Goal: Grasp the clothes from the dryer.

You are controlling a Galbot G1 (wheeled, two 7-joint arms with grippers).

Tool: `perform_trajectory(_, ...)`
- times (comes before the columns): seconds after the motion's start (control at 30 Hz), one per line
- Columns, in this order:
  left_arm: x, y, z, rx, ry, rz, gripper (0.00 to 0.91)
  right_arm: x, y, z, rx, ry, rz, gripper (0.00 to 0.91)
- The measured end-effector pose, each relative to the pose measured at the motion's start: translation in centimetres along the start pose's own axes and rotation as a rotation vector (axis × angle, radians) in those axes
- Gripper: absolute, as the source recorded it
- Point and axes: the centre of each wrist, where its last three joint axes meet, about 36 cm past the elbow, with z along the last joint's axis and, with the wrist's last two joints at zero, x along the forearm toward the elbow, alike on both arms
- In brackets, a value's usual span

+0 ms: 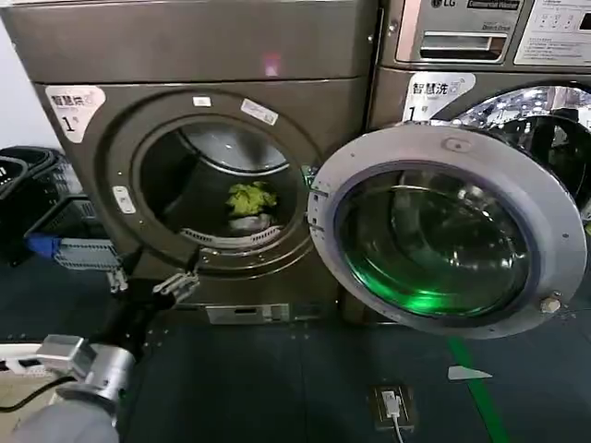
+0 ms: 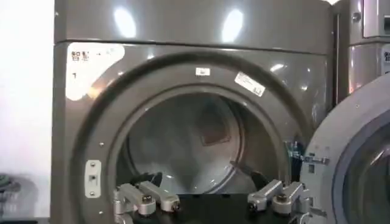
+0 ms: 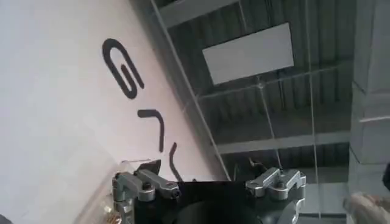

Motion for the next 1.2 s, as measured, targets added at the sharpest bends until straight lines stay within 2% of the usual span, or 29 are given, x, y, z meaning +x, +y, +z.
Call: perform_trajectory(1.2, -0.12, 0.06, 0.14, -0.003, 0.003, 0.001, 0.907, 0.13, 0.00, 0.08, -0.004, -0.004, -0.003, 0.907)
